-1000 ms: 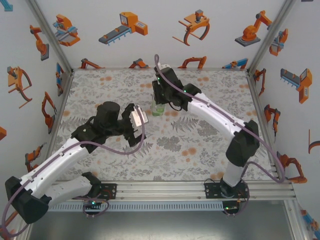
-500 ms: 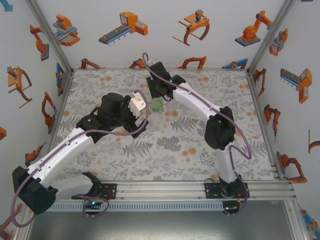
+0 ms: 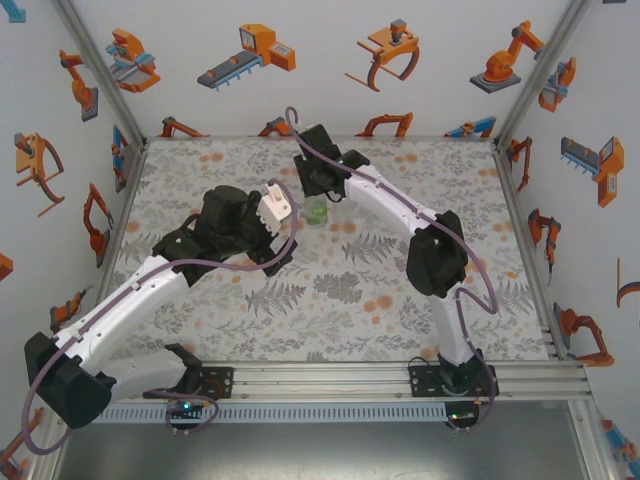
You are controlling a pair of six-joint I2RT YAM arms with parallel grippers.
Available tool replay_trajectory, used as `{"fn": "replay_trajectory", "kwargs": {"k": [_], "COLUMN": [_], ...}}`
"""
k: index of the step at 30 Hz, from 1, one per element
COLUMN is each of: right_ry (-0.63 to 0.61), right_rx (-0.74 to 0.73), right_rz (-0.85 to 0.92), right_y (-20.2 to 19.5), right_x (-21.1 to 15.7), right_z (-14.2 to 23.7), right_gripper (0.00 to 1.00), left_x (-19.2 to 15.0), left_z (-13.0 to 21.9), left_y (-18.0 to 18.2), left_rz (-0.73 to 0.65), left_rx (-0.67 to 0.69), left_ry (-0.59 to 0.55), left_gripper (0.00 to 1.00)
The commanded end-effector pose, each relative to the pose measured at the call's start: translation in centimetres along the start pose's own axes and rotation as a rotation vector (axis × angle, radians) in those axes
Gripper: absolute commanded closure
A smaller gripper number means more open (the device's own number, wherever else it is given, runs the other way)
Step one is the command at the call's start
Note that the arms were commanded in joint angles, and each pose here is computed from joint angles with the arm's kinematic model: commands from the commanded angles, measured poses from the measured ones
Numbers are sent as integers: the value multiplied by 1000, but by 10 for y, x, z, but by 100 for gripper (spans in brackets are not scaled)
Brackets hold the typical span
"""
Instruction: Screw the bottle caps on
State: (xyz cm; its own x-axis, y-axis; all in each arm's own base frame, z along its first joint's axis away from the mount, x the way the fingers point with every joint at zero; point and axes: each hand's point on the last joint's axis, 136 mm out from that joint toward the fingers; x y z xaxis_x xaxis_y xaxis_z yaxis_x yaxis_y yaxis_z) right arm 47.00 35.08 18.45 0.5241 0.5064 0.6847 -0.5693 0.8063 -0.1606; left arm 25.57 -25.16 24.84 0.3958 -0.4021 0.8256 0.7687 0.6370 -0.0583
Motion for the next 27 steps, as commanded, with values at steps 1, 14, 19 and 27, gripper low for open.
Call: {"fn": "replay_trajectory", "kwargs": {"k": [1,14,19,27], "right_ry": [-36,-142,-160,-154], "right_rx": [-8,-54,-112,-245], "right_rz": [-7,3,3,-47], "right_y": [-5,-25,-45,-92], "right_x": [11,44,38,-13], "right_z": [7,74,108,148], "right_gripper": [57,46,43,24], "left_x": [6,15,26,19], "left_z": [3,8,15,17], "left_y": [-1,12,34,79], "left_rz": [17,53,117,240], "left_rx": [-10,51,163,376], "left_ry": [-11,-58,-130,-195], "left_gripper": [3,3,3,3]}}
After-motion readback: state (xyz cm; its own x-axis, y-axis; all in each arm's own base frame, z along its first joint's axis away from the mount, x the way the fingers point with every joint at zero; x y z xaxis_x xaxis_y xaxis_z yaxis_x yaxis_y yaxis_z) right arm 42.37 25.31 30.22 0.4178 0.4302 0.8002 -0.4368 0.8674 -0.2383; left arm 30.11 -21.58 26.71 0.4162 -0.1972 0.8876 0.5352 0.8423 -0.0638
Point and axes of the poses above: each hand's point on the last joint's axis, 136 mm out from that joint toward the fingers, its own z axis back along the fingers, its own y axis along the line the jaws close on, x = y × z, and after that the axes turned 14 degrees about z, right-handed
